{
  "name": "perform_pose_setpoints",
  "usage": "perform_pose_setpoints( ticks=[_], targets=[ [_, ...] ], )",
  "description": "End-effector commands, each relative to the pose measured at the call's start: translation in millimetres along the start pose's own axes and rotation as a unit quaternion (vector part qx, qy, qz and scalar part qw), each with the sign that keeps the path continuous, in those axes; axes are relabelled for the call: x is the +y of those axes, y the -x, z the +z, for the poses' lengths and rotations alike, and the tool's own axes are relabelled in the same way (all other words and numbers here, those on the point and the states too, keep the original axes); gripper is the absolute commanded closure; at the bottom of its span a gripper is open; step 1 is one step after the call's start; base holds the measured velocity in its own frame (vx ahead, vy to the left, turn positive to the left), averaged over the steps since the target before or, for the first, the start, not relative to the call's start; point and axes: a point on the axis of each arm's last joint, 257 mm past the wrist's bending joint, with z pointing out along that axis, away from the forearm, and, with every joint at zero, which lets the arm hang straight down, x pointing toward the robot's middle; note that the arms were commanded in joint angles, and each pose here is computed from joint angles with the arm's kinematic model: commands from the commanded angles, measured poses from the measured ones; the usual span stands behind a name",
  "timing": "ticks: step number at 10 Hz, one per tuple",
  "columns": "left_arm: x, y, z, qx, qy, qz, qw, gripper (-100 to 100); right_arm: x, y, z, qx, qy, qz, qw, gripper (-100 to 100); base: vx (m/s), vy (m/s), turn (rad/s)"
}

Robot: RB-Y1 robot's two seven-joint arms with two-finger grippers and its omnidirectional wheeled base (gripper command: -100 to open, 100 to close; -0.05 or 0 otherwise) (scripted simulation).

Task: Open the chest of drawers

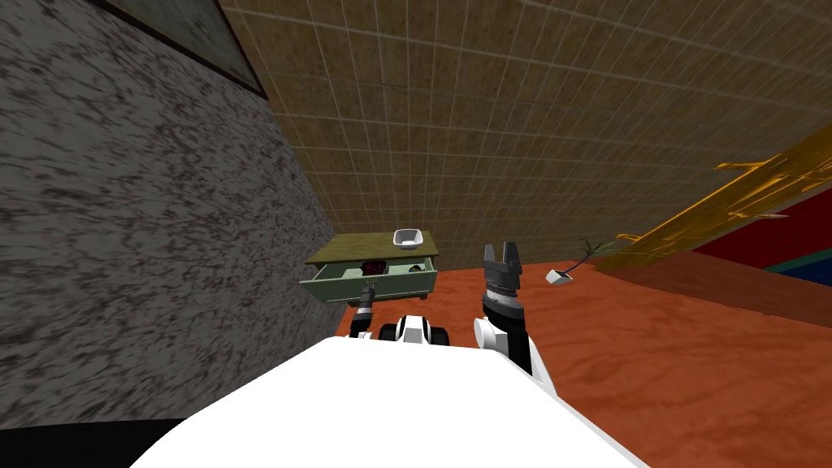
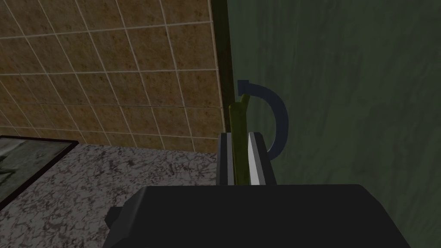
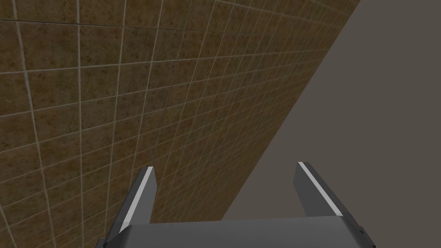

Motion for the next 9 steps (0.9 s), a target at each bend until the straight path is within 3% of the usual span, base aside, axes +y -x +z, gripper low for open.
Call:
perform_pose_setpoints(
  ticks=[1,2,3,4,6,7,9],
  targets=[
    [7.6,0.8,-5.8,0.001,0.014,0.001,0.9999,100,0.0,0.0,0.0,0.000,0.000,0.000,1.0000,0,-0.227,-0.018,0.015],
    [-0.7,-3.3,14.2,0.005,0.003,-0.001,1.0000,-100,0.0,0.0,0.0,0.000,0.000,0.000,1.0000,0,-0.145,-0.019,0.035],
    [-3.0,-4.7,26.7,0.008,0.002,-0.001,1.0000,-100,0.0,0.0,0.0,0.000,0.000,0.000,1.0000,0,-0.076,-0.021,0.051],
    [-3.0,-4.7,26.7,0.008,0.002,-0.001,1.0000,-100,0.0,0.0,-0.1,0.000,0.000,0.000,1.0000,0,-0.032,-0.014,0.006],
    [-8.5,-7.7,51.4,0.013,0.002,-0.001,0.9999,-100,0.0,0.1,-0.1,0.000,0.000,0.000,1.0000,0,-0.046,-0.010,0.038],
    [-8.5,-7.7,51.4,0.013,0.002,-0.001,0.9999,-100,0.0,0.1,-0.1,0.000,0.000,0.000,1.0000,0,-0.048,-0.010,0.009],
    [-15.2,-10.9,75.7,0.018,0.001,-0.001,0.9998,-100,0.0,0.1,-0.1,0.000,0.000,0.000,1.0000,0,-0.062,-0.016,0.043]
  ],
)
